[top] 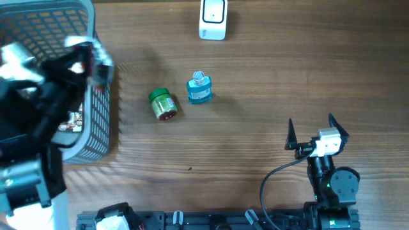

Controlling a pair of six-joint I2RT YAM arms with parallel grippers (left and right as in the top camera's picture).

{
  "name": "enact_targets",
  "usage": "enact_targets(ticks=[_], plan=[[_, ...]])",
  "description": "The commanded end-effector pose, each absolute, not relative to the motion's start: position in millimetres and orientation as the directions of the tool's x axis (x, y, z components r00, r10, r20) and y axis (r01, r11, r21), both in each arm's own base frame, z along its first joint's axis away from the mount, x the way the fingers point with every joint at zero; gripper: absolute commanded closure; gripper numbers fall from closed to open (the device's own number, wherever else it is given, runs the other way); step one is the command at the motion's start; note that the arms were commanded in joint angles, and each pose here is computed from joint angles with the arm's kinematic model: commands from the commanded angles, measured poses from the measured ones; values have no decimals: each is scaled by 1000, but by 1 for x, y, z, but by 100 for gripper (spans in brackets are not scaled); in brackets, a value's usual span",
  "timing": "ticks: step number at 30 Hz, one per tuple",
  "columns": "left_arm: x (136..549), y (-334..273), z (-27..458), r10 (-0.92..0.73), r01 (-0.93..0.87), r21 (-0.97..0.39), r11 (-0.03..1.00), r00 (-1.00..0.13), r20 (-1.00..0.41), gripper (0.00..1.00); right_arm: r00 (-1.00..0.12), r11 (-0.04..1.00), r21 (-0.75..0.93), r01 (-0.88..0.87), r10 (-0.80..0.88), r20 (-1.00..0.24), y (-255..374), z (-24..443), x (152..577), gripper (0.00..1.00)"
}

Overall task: Scan the item barcode
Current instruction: 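Lift the wrench package out of the basket with the left gripper, then carry the package to the table beside the mouthwash and release it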

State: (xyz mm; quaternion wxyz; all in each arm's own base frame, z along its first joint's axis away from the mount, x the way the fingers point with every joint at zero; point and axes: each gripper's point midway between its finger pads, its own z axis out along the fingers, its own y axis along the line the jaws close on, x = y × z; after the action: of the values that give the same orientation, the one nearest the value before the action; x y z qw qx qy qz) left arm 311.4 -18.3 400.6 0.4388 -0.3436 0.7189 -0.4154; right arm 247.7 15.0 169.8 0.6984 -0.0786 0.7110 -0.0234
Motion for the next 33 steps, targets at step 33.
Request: enact_targets(ticks=[33], plan=[[310,-296,21,-283,-237,-210,949,-932,-226,65,-7,983,-155,-96,-157,-988,18,170,248,0]])
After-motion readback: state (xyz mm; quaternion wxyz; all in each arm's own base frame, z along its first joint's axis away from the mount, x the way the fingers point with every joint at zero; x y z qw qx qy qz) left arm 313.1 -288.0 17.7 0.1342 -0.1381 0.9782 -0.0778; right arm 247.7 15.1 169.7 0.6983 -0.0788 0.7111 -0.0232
